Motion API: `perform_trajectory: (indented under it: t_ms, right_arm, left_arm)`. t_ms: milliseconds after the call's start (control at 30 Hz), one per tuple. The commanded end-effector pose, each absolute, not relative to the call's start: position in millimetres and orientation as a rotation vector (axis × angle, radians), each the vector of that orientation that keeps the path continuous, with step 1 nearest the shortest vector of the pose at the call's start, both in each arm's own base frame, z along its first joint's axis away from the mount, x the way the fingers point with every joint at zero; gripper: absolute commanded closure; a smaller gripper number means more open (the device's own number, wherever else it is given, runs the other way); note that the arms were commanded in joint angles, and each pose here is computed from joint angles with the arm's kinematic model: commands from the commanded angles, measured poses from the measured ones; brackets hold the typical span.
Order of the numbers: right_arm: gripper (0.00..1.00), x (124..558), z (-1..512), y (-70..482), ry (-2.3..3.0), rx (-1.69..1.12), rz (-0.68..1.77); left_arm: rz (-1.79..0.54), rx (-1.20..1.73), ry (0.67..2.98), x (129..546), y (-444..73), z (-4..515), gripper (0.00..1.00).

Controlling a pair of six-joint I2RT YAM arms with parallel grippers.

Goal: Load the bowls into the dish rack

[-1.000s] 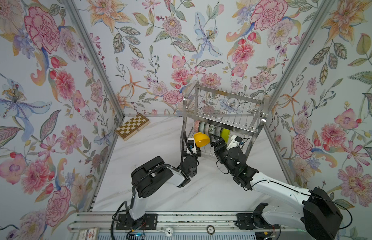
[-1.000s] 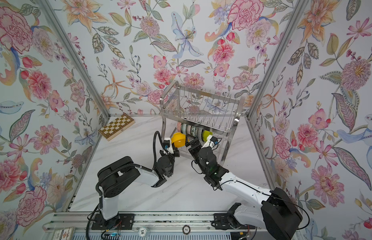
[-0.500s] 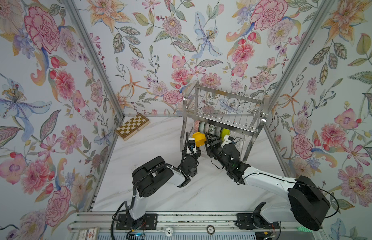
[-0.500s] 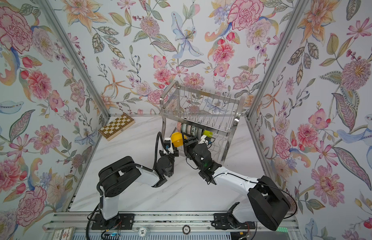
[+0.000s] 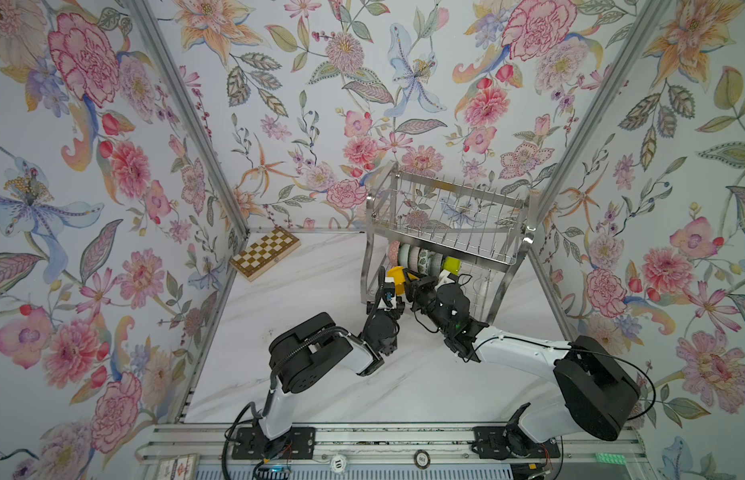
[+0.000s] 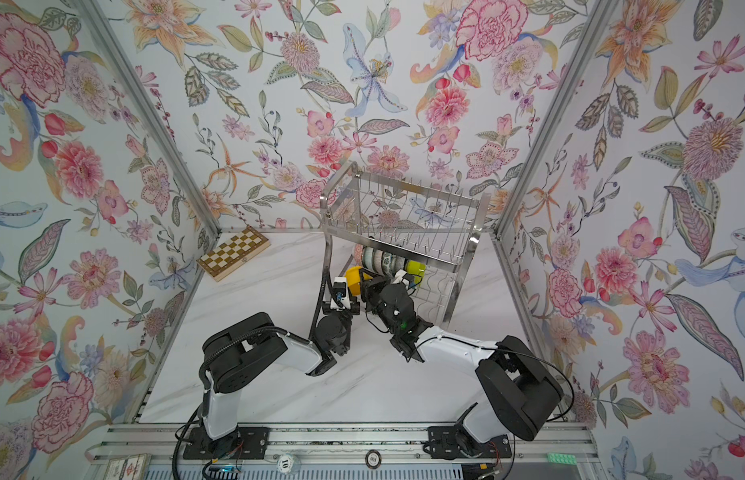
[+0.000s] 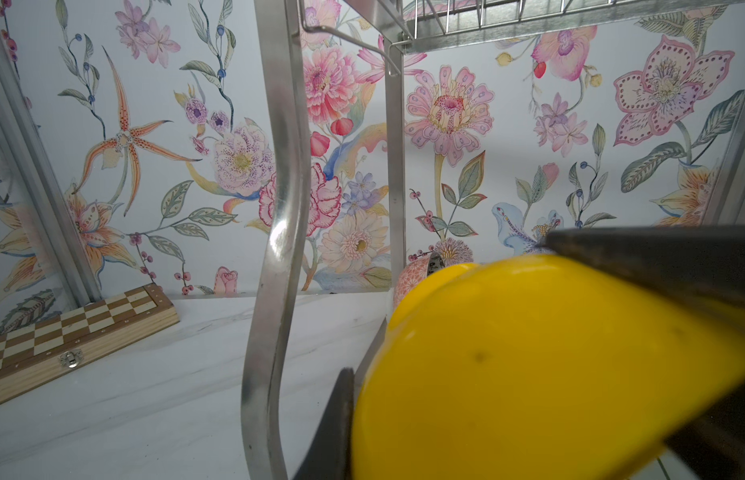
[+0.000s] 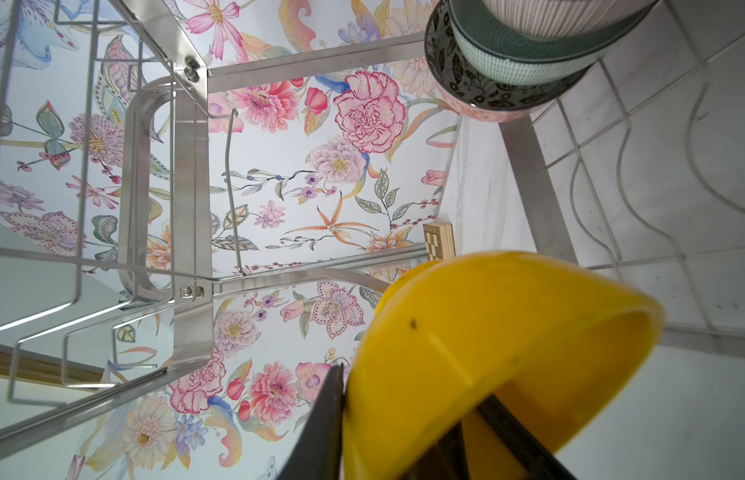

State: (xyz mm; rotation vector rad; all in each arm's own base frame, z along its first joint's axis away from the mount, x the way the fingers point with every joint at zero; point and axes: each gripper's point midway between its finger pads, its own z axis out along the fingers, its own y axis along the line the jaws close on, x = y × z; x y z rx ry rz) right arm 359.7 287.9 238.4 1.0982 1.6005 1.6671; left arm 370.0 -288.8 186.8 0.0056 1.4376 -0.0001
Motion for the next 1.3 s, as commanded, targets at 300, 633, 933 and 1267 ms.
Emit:
perform_trajectory:
  t_ms: [300, 633, 933, 1267]
  right_arm:
    - [1.0, 362, 258, 274, 1.535, 1.007, 1.595]
    - [1.0, 337, 227, 230, 1.7, 0.995, 1.372]
    - [1.0, 306, 193, 178, 1.96, 0.954, 1.175]
    - [1.0, 280, 176, 102, 2.14, 0.953, 0.936]
  left_arm:
    - [-0.114, -0.007, 1.37, 349, -293, 211, 0.45]
    - [-0.242, -0.007, 1.481, 333, -282, 206, 0.01]
    - [-0.315, 0.008, 1.508, 335, -284, 220, 0.01]
    - [-0.386, 0.041, 1.516, 334, -295, 231, 0.01]
